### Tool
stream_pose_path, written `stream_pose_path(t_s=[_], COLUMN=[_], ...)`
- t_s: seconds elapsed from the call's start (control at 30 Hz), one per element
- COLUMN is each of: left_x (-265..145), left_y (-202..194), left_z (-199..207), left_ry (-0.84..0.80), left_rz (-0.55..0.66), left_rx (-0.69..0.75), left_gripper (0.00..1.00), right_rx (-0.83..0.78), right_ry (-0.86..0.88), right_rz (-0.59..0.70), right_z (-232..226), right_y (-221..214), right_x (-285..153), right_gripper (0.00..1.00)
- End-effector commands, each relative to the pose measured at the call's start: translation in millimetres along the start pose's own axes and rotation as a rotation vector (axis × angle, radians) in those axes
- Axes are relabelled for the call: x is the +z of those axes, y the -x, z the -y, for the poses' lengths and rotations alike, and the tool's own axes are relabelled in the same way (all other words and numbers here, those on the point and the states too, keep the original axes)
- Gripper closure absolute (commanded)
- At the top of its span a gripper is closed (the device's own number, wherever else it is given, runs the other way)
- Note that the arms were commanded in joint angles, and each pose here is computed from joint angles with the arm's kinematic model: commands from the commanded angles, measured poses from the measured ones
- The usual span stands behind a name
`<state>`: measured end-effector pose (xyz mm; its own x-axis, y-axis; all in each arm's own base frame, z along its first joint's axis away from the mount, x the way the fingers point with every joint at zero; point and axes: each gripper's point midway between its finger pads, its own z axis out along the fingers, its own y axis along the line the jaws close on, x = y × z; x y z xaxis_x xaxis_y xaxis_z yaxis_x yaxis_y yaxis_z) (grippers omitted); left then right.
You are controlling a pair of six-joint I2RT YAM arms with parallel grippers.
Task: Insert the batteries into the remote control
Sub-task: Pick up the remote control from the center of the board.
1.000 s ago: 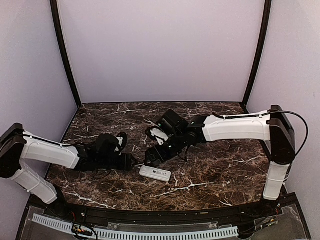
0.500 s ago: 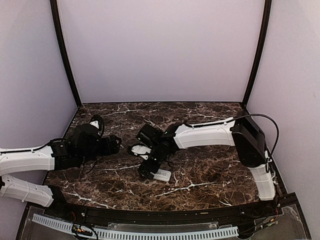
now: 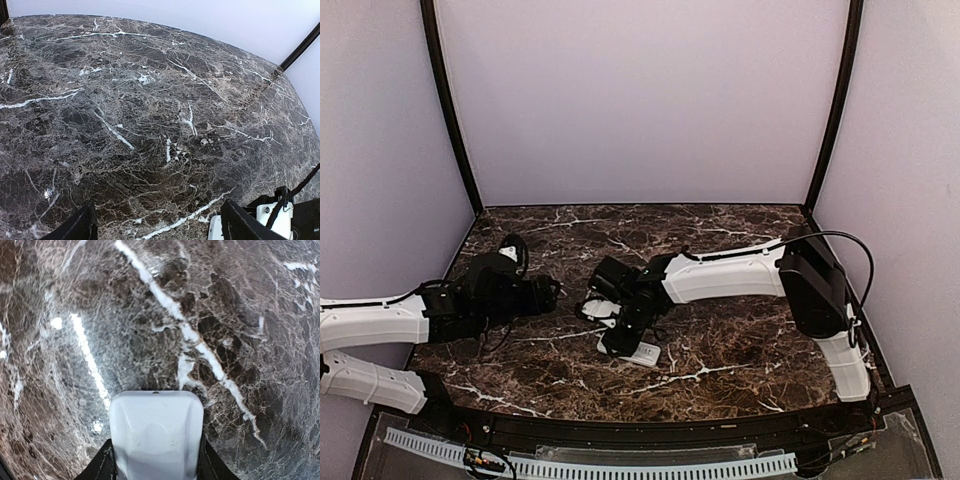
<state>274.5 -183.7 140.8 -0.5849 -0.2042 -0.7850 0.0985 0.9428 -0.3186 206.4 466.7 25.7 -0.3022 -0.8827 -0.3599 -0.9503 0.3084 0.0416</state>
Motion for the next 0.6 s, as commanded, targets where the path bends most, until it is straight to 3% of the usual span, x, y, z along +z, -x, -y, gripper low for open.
stream_pose_path(t_s=[0.0,0.2,0.3,0.47,0.57], left_x=[-9,-20,-33,-72,-94], left_y=[6,23,36,61,60], left_z=[0,17,34,84,119], left_ry=[-0.043,-0.152,-0.255,-0.587,-0.793], left_rz=[0.044,0.118,0.177,0.318,0.311], left_rx=[0.010,0.018,0.028,0.056,0.129], left_gripper=[0.16,0.18,0.18,0.19,0.17], right_rx=[0.003,0.041,0.108,0.136,0.101], right_ry=[-0.007,-0.015,0.024,0.220,0.259], right_rz=[0.026,0.162,0.345,0.781,0.923], right_z=[-2,6,18,17,12], right_y=[10,39,65,98,106], right_x=[-5,-48,-104,-212,-251], right_gripper=[0.67,0.76,0.78,0.78,0.78])
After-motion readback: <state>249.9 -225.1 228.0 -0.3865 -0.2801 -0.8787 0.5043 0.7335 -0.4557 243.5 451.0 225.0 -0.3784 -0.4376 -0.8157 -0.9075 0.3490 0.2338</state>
